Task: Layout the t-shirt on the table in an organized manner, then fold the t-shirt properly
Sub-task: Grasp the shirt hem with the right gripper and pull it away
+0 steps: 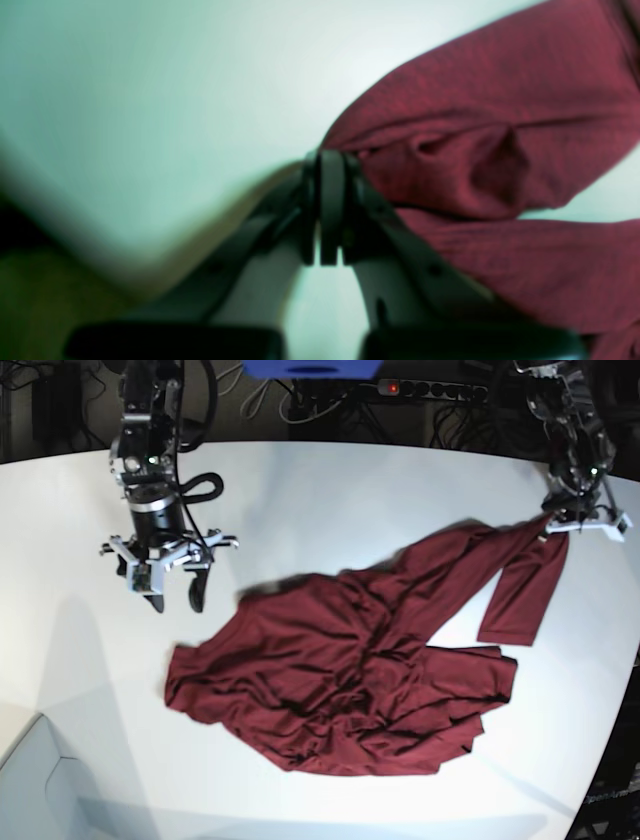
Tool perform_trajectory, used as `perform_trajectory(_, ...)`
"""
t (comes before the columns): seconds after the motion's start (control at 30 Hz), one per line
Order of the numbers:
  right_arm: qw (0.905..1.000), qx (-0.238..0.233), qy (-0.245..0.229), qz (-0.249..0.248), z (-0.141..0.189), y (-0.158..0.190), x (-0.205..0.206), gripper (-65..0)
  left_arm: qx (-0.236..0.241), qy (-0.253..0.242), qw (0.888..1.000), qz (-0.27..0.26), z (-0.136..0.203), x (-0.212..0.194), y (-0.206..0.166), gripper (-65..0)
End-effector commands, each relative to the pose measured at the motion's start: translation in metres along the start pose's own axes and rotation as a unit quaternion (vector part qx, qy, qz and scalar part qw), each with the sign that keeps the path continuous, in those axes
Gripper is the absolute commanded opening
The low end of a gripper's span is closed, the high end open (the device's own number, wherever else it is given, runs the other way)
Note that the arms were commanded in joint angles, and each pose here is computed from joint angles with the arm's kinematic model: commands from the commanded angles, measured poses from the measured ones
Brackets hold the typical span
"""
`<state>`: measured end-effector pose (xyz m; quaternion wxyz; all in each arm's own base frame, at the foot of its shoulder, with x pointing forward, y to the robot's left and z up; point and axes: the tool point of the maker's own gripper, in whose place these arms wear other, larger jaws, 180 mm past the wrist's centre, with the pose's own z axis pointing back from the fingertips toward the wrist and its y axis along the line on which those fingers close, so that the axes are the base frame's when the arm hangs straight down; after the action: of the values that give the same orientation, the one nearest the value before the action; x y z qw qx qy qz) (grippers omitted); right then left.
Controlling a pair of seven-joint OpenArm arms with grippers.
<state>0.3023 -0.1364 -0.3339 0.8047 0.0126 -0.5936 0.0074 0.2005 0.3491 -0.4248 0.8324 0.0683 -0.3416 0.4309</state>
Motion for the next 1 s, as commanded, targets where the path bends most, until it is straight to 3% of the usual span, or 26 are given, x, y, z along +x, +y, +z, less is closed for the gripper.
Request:
perform_trajectory(0.0, 0.9997, 0.002, -0.022, -0.003, 0.003, 0.001, 0.011, -31.1, 0.000, -0.017, 1.000, 0.019, 0.004, 0.014, 0.003, -64.8)
perform_trajectory(0.2, 0.9991, 0.040, -0.004, -0.012, 0.015, 0.034, -0.005, -31.1, -0.012, -0.018, 0.992, 0.123, 0.010, 0.022, 0.024, -64.8)
perform_trajectory(0.4, 0.9937, 0.110, -0.007, -0.018, 0.032, 0.088, 0.002, -31.0, -0.055, -0.003, 0.982, 0.179, 0.013, 0.020, 0.013, -64.4)
perform_trajectory(0.53, 0.9912, 0.131, 0.000, -0.019, 0.033, 0.104, -0.004, -30.8, -0.094, 0.012, 0.970, 0.223, 0.017, 0.020, 0.003, -63.3)
perform_trajectory(0.83, 0.9898, 0.132, 0.053, -0.010, 0.003, 0.103, -0.049, -31.0, -0.178, 0.003, 0.945, 0.275, 0.039, 0.059, -0.014, -38.0)
perform_trajectory(0.97, 0.9886, 0.131, 0.074, -0.002, -0.009, 0.099, -0.065, -31.0, -0.198, -0.032, 0.936, 0.289, 0.048, 0.087, -0.017, -33.6)
